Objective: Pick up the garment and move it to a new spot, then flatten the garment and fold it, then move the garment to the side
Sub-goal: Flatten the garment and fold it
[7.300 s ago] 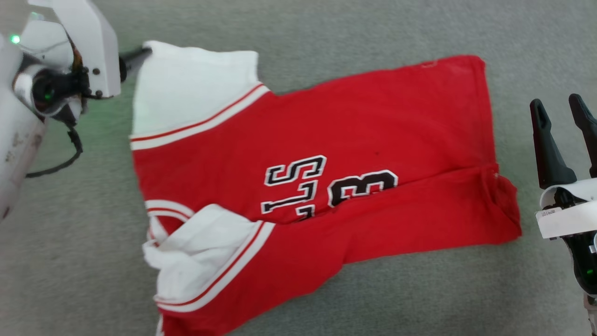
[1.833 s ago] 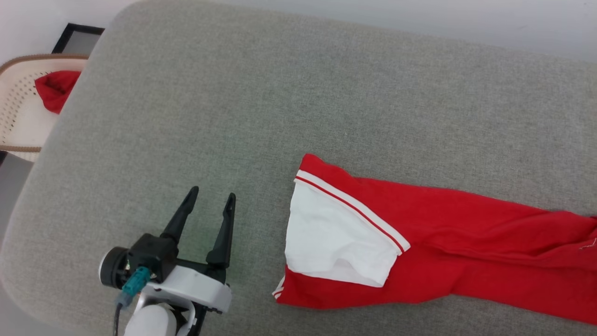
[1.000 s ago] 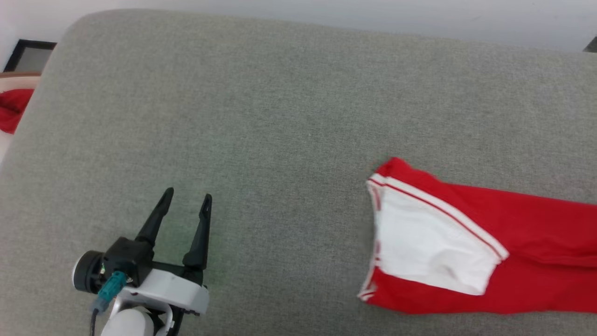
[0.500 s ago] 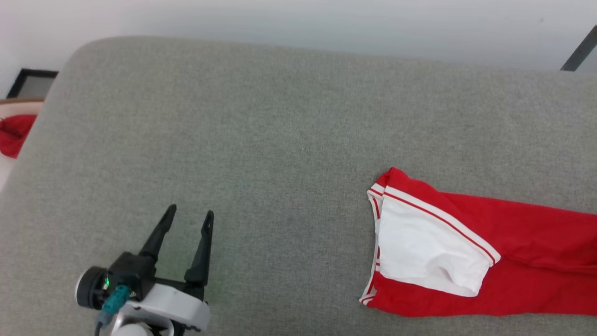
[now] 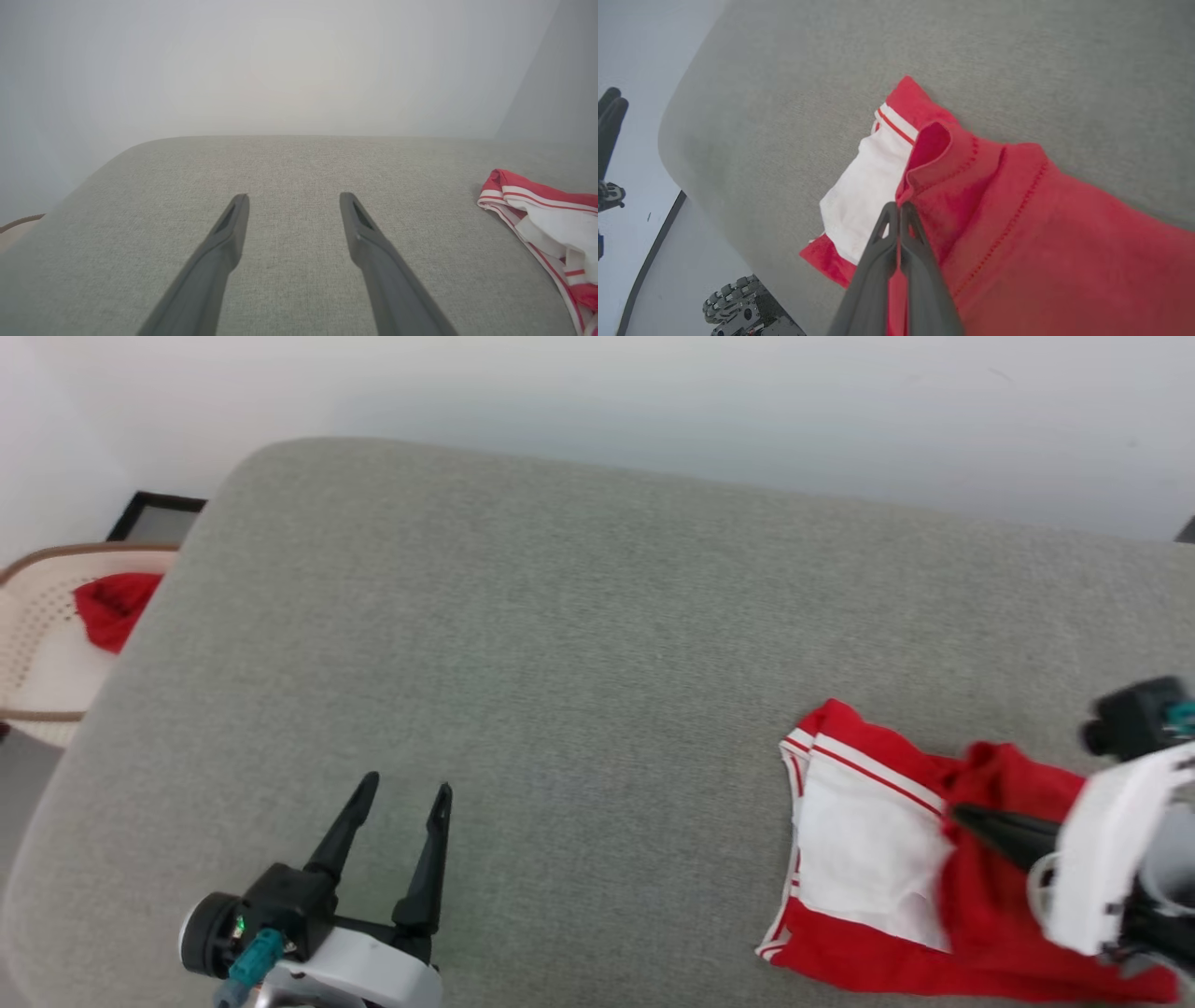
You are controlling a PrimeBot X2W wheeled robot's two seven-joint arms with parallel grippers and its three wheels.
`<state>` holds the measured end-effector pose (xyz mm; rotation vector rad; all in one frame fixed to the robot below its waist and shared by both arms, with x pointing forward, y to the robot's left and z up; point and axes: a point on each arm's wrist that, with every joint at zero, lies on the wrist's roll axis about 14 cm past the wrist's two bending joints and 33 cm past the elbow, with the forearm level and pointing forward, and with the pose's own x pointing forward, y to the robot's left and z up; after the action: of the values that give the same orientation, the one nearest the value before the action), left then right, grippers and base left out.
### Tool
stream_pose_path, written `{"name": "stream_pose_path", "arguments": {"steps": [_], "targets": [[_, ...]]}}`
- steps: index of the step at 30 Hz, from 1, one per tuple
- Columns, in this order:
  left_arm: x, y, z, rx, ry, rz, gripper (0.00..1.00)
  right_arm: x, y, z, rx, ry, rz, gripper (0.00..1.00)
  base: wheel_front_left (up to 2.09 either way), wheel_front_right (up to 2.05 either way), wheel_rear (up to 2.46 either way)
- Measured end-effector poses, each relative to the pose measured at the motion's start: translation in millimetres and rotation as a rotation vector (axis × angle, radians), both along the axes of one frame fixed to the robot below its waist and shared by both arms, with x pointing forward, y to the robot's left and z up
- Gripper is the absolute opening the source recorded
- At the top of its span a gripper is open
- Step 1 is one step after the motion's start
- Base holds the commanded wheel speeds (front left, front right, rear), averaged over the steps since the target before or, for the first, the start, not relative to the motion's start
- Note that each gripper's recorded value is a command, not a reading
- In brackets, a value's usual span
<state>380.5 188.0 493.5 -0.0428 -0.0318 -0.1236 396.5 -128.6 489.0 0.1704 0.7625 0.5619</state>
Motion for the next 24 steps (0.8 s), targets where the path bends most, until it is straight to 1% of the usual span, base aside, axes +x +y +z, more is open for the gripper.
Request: {"name": "stream_pose_path", "arguments": {"steps": [1,2,4,6,10,11,12,14,19,24], "targets": [[0,0,0,0.0,0.0,0.0,1.0,0,0,0,0.0,0.0,0.0,0.0,0.0,0.0,0.0],[-3,3,1,-0.003,-0.001,0.012,1.0,0,22,0,0.01,0.0,0.058,0.0,0.0,0.0,0.0],[-6,6,2,-0.007,-0.003,0.026,1.0,0,38,-2,0.009,0.004,0.102,0.0,0.0,0.0,0.0],[-8,10,2,-0.013,-0.005,0.043,1.0,0,53,-7,0.018,0.015,0.132,0.0,0.0,0.0,0.0],[-11,12,0,-0.021,0.002,0.056,1.0,3,71,-22,-0.005,0.033,0.183,0.0,0.0,0.0,0.0],[-11,12,0,-0.021,0.002,0.056,1.0,3,71,-22,-0.005,0.033,0.183,0.0,0.0,0.0,0.0],[-10,11,-1,-0.025,0.005,0.056,1.0,5,76,-33,-0.002,0.049,0.182,0.0,0.0,0.0,0.0],[-9,10,-1,-0.028,0.007,0.055,1.0,9,76,-44,-0.029,0.052,0.18,0.0,0.0,0.0,0.0],[-6,9,-2,-0.032,0.009,0.052,1.0,9,81,-71,-0.031,0.107,0.166,0.0,0.0,0.0,0.0],[-2,9,-2,-0.031,0.009,0.048,1.0,10,87,-78,-0.016,0.113,0.168,0.0,0.0,0.0,0.0]]}}
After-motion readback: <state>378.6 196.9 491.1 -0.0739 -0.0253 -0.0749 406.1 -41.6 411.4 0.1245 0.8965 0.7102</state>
